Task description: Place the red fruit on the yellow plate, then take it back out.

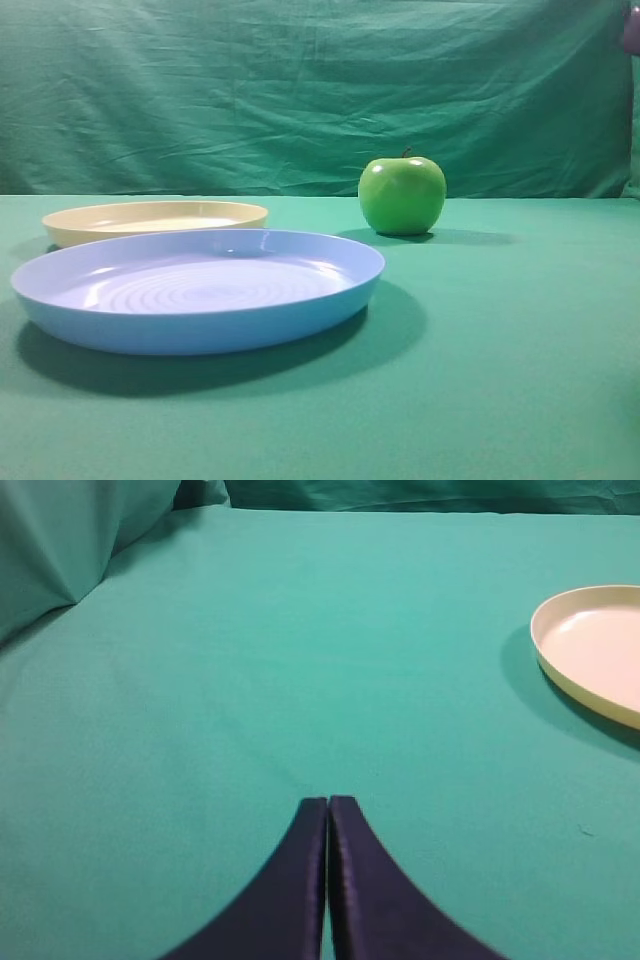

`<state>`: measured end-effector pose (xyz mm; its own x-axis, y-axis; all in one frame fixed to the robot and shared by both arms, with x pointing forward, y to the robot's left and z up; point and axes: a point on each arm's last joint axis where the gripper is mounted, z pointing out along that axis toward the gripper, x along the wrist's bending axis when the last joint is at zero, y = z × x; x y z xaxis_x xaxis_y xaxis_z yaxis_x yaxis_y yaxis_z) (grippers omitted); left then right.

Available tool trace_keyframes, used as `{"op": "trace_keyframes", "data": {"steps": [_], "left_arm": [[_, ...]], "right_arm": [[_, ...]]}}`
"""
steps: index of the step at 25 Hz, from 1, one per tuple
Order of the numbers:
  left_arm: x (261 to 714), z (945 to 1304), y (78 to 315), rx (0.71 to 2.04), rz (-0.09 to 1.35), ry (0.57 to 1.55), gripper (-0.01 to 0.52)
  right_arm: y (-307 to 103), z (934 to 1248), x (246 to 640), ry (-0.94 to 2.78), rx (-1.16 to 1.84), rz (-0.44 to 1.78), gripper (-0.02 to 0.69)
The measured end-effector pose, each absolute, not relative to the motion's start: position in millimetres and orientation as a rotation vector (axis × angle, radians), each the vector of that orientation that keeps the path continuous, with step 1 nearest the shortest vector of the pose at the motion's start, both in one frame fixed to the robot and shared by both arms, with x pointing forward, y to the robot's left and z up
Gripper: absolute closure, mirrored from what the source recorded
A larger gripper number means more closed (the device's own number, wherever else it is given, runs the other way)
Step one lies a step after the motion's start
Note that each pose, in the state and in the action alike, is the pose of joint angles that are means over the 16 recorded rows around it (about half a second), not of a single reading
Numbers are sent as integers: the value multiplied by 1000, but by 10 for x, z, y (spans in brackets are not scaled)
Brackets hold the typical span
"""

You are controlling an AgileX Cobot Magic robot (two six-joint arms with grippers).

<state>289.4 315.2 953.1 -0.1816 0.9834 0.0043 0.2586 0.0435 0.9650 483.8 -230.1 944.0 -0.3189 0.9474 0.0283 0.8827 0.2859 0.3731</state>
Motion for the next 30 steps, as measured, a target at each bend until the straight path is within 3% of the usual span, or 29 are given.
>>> {"op": "trace_keyframes", "data": {"steps": [9, 13, 17, 22, 30], "left_arm": [[2894, 9531, 3152, 1296, 1191, 1552, 514], [2894, 9531, 3152, 1296, 1191, 1552, 514], [2894, 9531, 3152, 1296, 1191, 1552, 514], [2894, 9531, 3152, 1296, 1191, 1552, 514], [2894, 9531, 3152, 1296, 1191, 1552, 514]], "right_arm": [[-2291, 9366, 4865, 2383, 1735, 429, 191], [-2274, 9494, 4905, 2393, 1744, 425, 96], [-2252, 9761, 4958, 2387, 1744, 451, 66], [-2244, 10284, 4951, 2344, 1711, 540, 159], [-2339, 11141, 4555, 2217, 1600, 745, 457]]}}
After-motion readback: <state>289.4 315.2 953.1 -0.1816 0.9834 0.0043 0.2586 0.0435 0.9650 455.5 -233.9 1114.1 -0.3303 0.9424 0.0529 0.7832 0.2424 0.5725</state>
